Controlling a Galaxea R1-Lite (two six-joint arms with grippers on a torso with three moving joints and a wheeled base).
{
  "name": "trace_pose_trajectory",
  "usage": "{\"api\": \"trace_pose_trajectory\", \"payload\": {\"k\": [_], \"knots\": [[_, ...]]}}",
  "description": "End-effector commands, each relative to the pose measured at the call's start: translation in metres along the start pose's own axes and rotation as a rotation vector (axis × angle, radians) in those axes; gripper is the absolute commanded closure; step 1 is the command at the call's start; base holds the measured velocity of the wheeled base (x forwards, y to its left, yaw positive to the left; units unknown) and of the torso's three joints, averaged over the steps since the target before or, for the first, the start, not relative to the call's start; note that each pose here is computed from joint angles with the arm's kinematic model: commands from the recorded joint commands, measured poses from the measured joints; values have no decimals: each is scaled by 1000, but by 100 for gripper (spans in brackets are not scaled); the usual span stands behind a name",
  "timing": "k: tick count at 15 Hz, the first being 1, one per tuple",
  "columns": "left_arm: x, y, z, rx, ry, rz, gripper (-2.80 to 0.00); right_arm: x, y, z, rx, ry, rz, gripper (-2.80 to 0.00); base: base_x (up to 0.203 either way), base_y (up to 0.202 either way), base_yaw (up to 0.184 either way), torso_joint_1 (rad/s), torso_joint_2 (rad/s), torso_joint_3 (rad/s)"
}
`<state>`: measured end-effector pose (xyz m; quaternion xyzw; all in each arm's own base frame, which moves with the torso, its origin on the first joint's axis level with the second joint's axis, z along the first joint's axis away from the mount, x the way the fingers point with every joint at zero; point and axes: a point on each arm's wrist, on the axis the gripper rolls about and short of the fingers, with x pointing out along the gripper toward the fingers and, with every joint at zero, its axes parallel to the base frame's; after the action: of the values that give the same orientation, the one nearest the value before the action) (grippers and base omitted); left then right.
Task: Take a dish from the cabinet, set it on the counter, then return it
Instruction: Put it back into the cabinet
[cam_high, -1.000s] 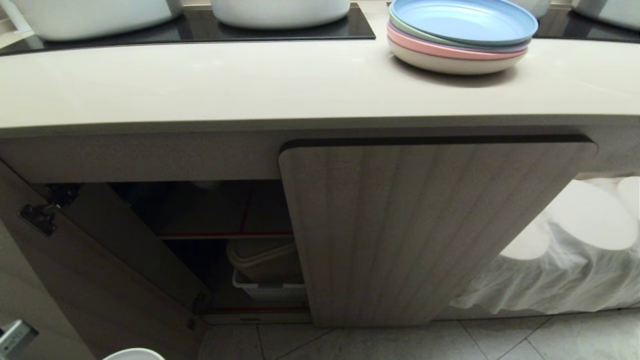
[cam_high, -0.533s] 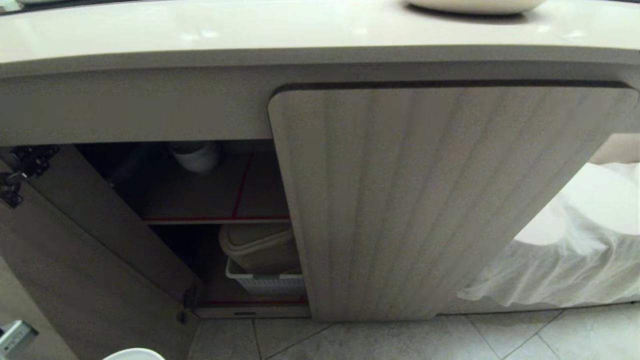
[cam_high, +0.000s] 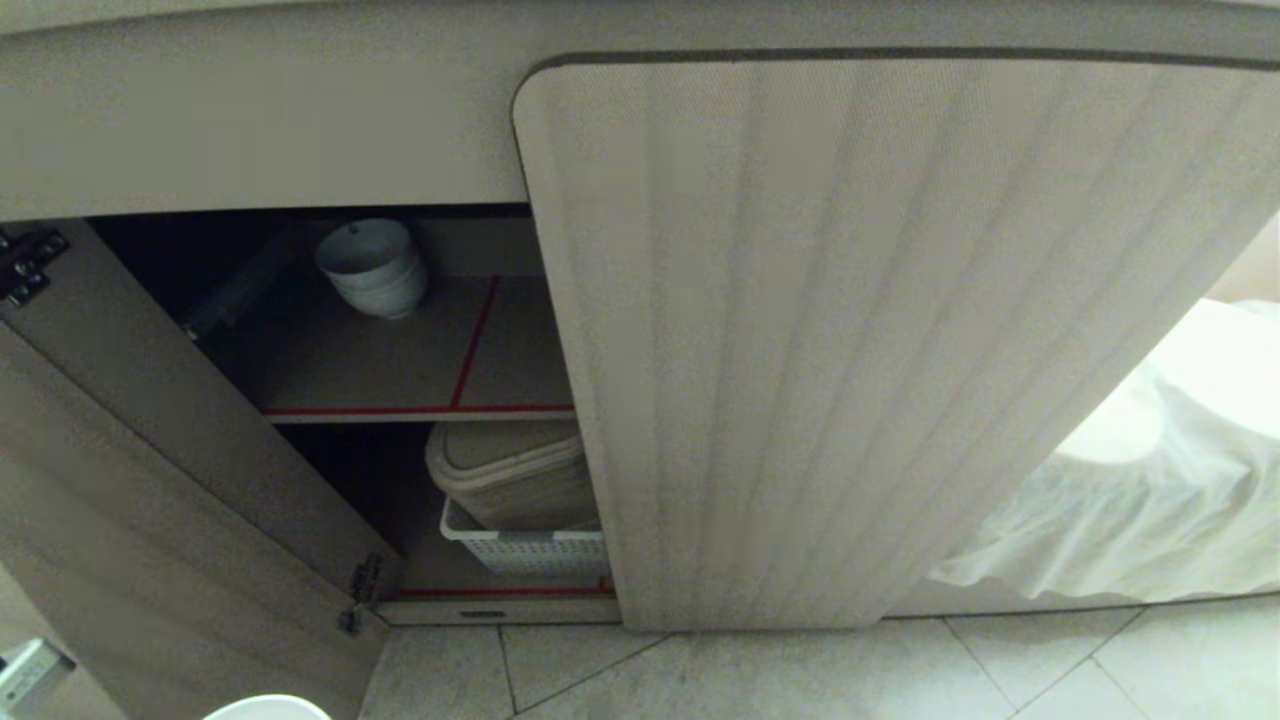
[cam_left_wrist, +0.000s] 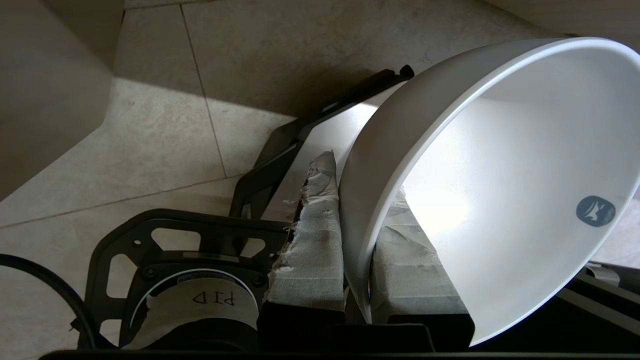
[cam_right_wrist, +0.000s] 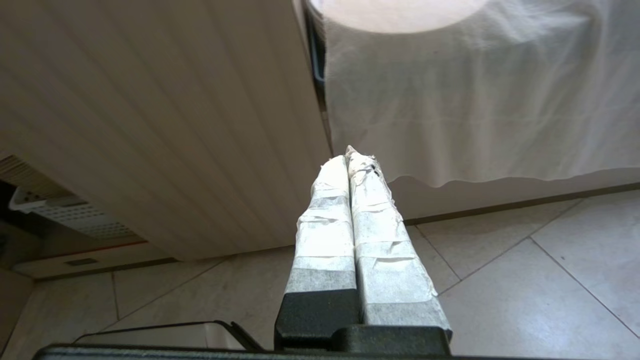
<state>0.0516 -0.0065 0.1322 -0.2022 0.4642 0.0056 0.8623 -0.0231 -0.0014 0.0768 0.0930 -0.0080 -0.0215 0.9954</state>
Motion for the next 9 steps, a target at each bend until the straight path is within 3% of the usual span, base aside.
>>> {"api": "trace_pose_trajectory", "payload": {"k": [1,9], "knots": [[0,0,0,-4,1,0,0,0,0,0,1,1,1,0,0,0,0,-7,23,48],[0,0,-1,-2,1,-1,0,0,0,0,1,1,0,0,0,0,0,-1,3,8]]}}
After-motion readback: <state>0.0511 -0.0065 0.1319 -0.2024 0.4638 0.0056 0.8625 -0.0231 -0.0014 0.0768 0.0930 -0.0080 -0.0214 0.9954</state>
